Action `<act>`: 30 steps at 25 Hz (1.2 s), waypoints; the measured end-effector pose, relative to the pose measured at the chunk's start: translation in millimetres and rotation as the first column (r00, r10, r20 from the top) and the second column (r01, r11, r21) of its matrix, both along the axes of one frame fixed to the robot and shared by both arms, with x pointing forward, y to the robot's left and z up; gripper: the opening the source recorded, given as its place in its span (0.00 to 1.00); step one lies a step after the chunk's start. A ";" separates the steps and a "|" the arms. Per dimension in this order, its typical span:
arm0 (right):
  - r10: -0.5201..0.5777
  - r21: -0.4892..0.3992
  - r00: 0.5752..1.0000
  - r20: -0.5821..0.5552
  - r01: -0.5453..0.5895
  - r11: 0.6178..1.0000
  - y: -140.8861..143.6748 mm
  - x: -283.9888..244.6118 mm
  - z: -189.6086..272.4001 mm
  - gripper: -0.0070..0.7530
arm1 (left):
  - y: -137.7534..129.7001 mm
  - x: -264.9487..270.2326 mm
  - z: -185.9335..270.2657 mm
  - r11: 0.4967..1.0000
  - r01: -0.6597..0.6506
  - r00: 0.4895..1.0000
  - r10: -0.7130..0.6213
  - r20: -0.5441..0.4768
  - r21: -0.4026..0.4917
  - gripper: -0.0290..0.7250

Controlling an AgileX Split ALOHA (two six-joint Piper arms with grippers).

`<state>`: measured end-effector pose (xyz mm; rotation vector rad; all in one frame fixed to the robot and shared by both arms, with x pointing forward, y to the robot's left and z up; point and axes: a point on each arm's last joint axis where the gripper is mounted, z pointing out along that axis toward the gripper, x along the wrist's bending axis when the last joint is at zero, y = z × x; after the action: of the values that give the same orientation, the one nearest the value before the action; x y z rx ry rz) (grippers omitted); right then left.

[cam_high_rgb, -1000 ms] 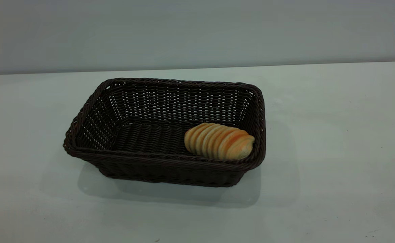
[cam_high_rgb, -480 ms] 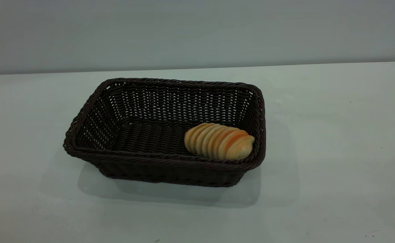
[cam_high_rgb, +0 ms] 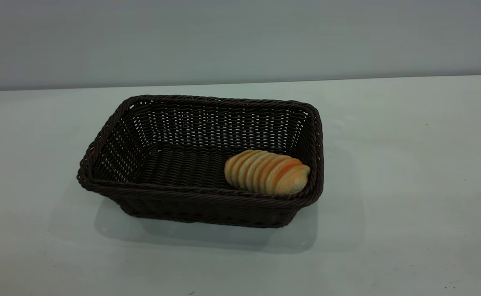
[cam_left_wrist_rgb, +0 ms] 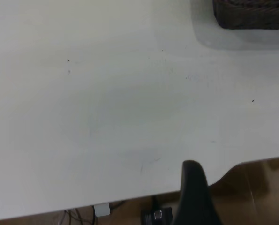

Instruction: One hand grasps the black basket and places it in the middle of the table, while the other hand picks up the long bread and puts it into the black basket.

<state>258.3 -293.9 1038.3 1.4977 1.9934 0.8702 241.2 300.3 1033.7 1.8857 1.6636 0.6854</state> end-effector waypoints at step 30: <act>-0.298 0.035 0.951 0.079 0.297 0.954 -4.9 -11.4 1.2 0.57 | -0.8 -19.4 -1.1 0.993 -0.114 0.983 0.115 0.141 -0.011 0.80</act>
<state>246.9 -298.8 1039.5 1.6901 1.6464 0.8135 221.9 299.5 1032.6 1.7076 1.6905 0.8418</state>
